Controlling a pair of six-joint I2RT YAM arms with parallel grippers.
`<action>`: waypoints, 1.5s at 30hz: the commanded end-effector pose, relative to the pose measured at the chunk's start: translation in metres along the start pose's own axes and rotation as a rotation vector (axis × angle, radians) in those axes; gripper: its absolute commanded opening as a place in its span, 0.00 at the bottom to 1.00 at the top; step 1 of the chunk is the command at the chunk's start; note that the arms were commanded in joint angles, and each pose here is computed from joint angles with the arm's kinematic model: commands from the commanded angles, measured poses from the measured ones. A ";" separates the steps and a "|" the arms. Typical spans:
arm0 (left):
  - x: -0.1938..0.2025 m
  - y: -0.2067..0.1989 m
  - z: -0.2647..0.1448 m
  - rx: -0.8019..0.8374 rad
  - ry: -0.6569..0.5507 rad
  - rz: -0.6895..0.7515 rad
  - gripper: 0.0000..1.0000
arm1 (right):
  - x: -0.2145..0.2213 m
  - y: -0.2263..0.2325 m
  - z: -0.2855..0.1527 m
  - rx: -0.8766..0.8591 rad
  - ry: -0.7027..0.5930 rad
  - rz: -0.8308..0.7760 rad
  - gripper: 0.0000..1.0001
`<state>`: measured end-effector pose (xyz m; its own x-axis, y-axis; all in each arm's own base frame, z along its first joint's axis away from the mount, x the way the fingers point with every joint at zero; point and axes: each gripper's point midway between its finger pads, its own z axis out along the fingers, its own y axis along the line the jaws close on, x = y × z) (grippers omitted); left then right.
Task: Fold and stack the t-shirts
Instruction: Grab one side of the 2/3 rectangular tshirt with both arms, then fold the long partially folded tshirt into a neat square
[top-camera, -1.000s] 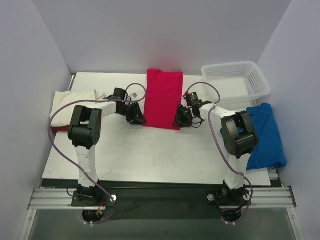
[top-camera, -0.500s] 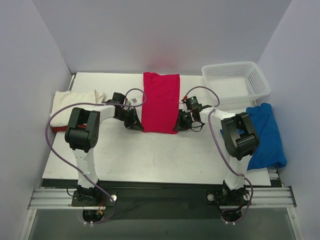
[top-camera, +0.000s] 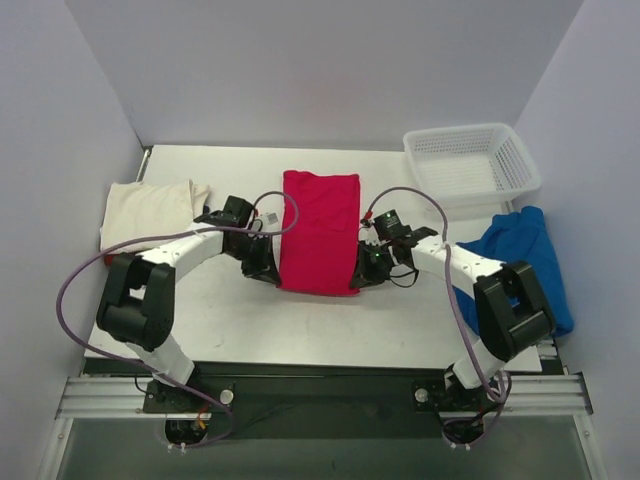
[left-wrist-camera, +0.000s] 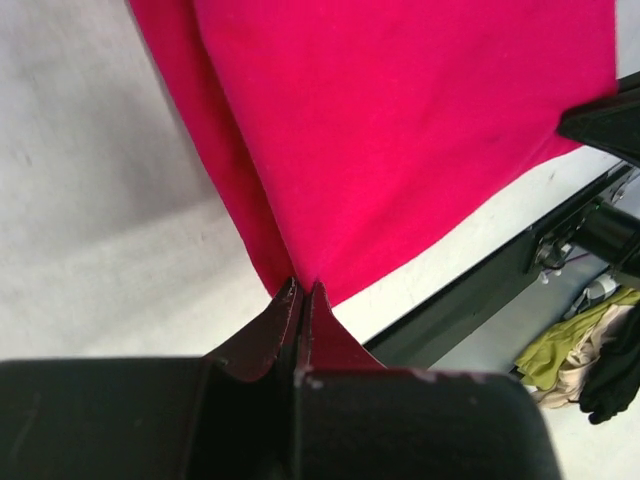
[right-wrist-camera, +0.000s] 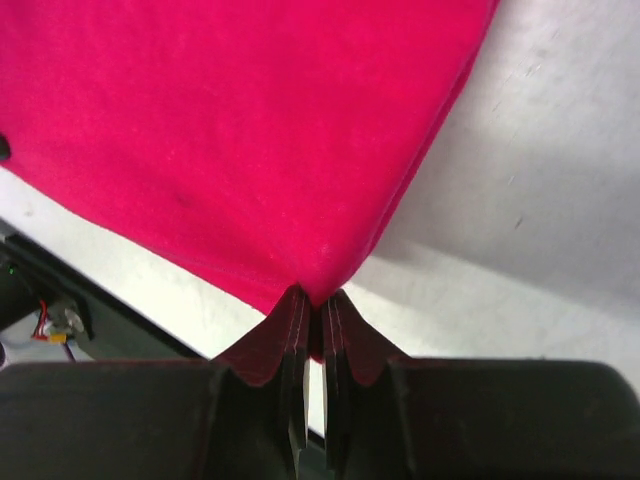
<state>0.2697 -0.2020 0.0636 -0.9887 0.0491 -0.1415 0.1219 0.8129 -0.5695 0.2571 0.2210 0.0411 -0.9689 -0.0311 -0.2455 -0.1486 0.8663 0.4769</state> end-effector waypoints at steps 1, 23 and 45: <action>0.024 0.000 -0.021 -0.064 0.008 0.021 0.00 | 0.025 0.006 -0.028 0.015 0.035 -0.039 0.00; 0.052 -0.056 -0.125 -0.106 -0.149 0.124 0.00 | 0.043 0.059 -0.120 -0.052 -0.111 -0.136 0.00; -0.076 -0.065 -0.112 -0.147 -0.363 0.139 0.00 | -0.057 0.057 -0.094 0.088 -0.270 -0.157 0.00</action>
<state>0.2908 -0.1949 0.1805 -0.9189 0.0214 -0.3938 0.2007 0.8849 -0.4203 0.2548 0.2305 0.1497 -0.8811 -0.0703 -0.4677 -0.2767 0.8786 0.3893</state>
